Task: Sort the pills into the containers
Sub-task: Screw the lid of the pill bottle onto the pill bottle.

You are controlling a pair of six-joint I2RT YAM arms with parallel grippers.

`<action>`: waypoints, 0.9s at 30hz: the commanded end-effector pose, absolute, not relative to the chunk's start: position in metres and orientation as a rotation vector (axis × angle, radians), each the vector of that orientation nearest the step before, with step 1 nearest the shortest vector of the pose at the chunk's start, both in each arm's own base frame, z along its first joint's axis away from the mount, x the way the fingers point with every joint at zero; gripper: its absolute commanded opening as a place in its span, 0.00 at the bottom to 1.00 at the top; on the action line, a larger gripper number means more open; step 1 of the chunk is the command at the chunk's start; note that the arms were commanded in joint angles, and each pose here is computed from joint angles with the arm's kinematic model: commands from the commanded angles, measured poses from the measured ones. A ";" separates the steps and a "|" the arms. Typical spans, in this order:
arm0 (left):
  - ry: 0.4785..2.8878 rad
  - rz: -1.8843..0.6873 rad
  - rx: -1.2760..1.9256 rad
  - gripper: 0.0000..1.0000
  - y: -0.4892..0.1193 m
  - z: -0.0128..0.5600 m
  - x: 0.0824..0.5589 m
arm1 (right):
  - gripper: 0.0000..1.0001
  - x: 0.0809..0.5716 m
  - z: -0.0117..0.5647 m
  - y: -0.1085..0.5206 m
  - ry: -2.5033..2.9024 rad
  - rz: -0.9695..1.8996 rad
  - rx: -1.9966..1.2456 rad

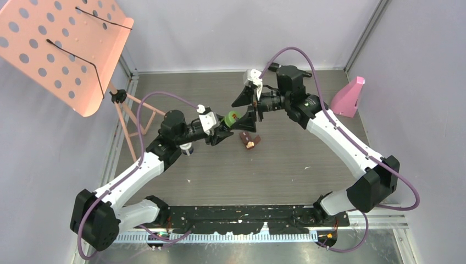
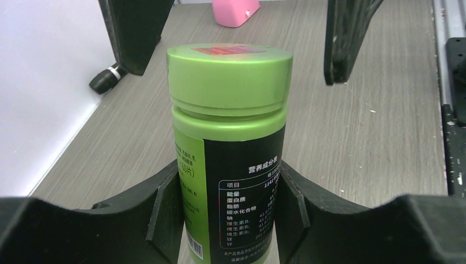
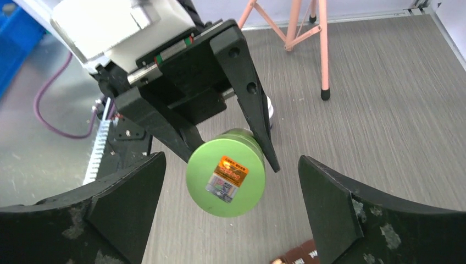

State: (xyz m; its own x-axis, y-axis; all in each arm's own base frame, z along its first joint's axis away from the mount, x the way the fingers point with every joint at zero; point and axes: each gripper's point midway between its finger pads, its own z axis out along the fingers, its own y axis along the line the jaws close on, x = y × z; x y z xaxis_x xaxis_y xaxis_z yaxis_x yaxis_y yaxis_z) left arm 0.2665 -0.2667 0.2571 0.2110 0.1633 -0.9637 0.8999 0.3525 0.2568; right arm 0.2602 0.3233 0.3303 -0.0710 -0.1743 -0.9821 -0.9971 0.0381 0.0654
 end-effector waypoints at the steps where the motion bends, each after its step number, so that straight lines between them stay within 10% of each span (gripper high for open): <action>1: 1.156 -0.730 1.158 0.00 -0.272 0.292 0.253 | 0.99 0.260 0.343 0.324 1.294 1.050 -1.371; 7: 1.145 -0.746 1.173 0.00 -0.271 0.298 0.252 | 0.80 0.271 0.344 0.324 1.345 1.016 -1.331; 17: 1.150 -0.659 1.064 0.00 -0.270 0.326 0.284 | 0.20 0.279 0.344 0.350 1.590 1.090 -1.047; 27: 1.207 -0.551 0.963 0.00 -0.262 0.332 0.313 | 0.05 0.327 0.330 0.364 2.015 0.822 -0.327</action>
